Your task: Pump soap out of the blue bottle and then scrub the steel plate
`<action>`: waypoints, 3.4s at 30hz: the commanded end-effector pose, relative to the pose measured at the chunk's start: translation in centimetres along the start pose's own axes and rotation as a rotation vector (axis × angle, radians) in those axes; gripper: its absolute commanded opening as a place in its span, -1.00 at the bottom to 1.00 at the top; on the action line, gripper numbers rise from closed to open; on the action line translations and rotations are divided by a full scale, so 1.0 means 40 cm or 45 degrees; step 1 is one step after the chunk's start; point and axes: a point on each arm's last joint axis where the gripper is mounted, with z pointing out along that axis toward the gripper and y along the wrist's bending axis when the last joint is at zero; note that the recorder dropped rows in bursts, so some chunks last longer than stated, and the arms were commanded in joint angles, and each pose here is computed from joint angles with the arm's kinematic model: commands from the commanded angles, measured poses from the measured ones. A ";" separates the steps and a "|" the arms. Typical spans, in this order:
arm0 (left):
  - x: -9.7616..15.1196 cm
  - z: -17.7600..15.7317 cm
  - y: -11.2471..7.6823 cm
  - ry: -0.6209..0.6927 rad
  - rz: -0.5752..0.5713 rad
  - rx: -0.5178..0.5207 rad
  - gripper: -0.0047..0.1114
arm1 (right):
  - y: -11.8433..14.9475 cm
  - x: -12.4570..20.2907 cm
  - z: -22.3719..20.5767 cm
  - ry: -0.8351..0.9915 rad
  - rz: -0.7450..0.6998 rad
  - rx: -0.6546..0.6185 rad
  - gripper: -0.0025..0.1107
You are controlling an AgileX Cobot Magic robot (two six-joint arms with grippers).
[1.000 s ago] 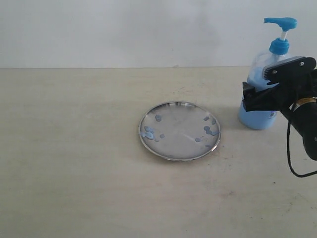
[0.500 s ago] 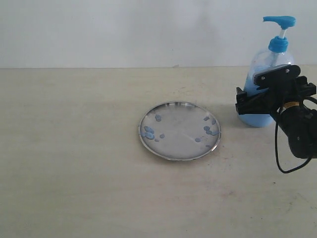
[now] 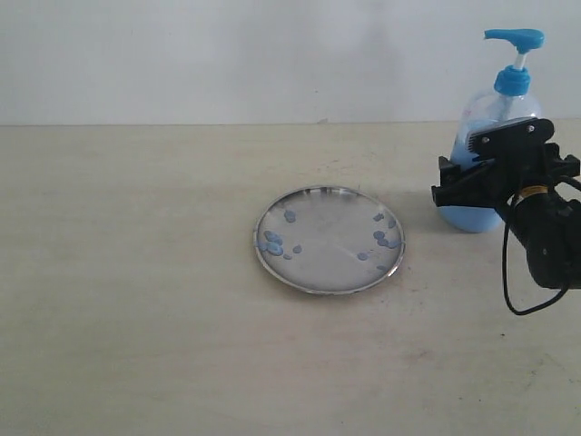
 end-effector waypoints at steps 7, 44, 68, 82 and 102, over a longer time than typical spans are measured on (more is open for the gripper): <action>0.002 0.000 0.000 0.002 0.003 0.007 -0.84 | -0.001 -0.002 0.002 -0.017 -0.018 -0.011 -0.96; -0.046 -0.006 -0.022 -0.218 -0.838 0.214 -0.84 | 0.056 -0.008 -0.095 0.178 -0.343 -0.483 -0.96; -0.368 0.395 -0.208 0.192 0.063 0.697 -0.84 | 0.056 -0.009 -0.095 0.177 -0.332 -0.482 -0.96; -0.271 0.587 -0.454 0.220 0.322 1.427 -0.84 | 0.057 -0.003 -0.096 0.208 -0.343 -0.493 -0.96; -0.331 0.639 -0.759 -0.076 0.559 1.656 -0.84 | 0.068 0.004 -0.103 0.229 -0.385 -0.570 -0.96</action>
